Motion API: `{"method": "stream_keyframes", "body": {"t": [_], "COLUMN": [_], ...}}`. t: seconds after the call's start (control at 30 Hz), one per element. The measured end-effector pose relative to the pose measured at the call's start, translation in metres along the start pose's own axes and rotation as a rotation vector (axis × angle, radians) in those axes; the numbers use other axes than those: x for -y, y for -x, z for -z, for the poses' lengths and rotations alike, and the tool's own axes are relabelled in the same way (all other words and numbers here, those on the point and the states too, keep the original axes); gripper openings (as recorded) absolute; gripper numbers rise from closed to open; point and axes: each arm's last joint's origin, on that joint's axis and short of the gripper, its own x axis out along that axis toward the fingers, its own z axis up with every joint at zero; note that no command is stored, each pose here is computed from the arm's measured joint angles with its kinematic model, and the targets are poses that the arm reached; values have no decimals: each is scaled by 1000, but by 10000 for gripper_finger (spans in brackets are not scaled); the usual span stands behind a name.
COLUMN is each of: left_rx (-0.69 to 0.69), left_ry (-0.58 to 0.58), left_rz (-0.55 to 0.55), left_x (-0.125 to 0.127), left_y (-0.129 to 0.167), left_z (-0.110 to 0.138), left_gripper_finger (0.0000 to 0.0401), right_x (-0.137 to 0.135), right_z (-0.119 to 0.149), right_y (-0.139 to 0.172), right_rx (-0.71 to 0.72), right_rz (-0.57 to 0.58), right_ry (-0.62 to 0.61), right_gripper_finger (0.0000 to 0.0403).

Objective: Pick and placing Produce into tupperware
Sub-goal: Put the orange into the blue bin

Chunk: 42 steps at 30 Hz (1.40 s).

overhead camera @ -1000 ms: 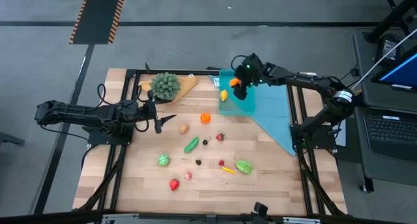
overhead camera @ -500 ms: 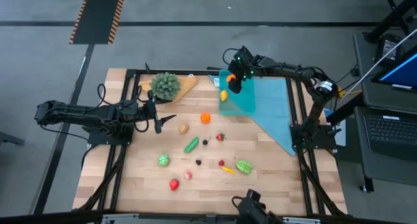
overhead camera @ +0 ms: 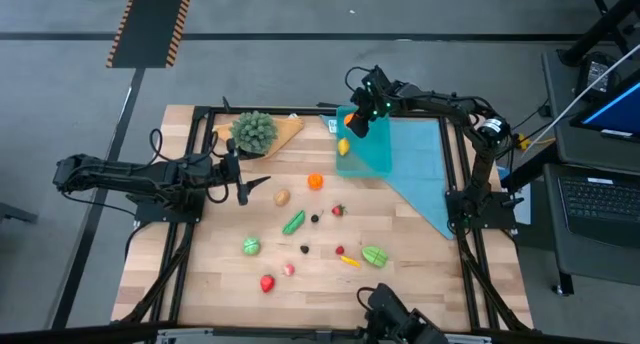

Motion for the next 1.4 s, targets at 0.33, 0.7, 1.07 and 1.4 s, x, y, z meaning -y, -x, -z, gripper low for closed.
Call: {"method": "stream_keyframes", "body": {"t": [0.33,0.7,1.07,1.4], "left_rx": [-26,-26,-25,-25], "left_ry": [-8,-8,-21,-25], "left_rz": [3,3,3,3], "left_x": [0,0,0,0], "left_y": [0,0,0,0], "left_z": [3,3,3,3], "left_gripper_finger": [302,302,302,302], "right_x": [7,7,7,3], "right_z": [7,7,7,7], "right_y": [-20,-20,-20,-22], "right_rx": [-10,-15,-15,-26], "right_rz": [-24,-26,-24,20], "right_ry": [-37,-40,-37,-25], "right_gripper_finger": [219,239,256,282]}}
